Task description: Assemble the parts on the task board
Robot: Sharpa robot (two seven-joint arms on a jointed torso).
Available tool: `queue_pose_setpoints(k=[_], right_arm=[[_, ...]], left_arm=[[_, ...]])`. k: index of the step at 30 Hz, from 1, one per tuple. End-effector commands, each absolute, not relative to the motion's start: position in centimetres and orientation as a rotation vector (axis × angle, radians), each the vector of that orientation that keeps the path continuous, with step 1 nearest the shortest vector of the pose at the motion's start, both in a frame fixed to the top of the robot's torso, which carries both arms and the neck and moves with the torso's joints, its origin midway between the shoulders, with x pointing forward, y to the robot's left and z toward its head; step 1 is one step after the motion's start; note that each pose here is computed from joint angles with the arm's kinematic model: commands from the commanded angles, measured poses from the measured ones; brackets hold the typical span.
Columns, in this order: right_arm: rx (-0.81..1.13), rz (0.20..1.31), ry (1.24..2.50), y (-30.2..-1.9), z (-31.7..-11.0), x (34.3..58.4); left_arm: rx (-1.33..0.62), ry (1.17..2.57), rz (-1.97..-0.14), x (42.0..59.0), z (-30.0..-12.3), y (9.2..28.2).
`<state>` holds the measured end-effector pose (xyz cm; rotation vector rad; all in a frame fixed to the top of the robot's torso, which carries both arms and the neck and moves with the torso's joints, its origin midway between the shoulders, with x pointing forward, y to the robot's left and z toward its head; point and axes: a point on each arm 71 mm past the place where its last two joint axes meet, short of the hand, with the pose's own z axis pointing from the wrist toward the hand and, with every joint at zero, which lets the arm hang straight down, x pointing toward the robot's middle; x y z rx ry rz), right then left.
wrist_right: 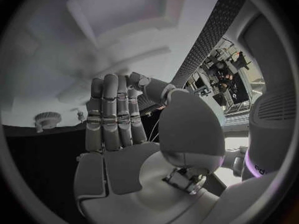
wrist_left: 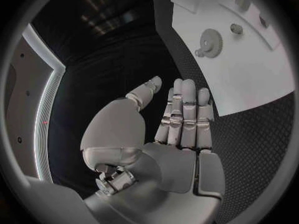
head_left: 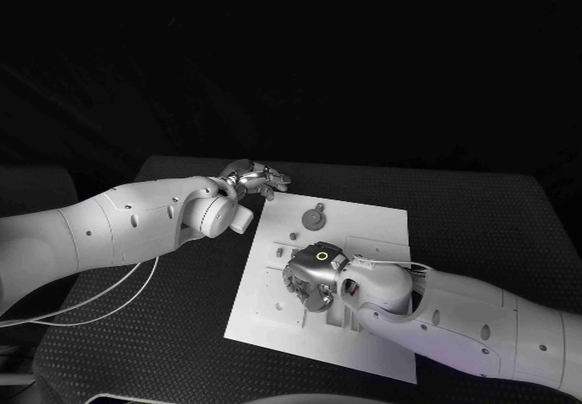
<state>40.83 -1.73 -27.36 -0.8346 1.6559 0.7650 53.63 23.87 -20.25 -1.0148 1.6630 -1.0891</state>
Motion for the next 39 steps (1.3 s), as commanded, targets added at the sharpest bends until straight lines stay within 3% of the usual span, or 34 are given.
queue_pose_setpoints(k=[1, 22, 39], right_arm=[[-0.88, 0.731, 1.698, -1.8, -28.4, 40.6], [-0.824, 0.745, 1.639, -3.5, -28.1, 41.0], [-0.729, 0.787, 1.541, -4.8, -26.2, 41.3]], left_arm=[[-1.008, 1.67, -1.113, 53.6, -20.1, 23.4], [-1.011, 1.68, -1.111, 53.5, -20.1, 23.8], [-1.014, 1.669, -1.102, 53.6, -20.1, 24.3]])
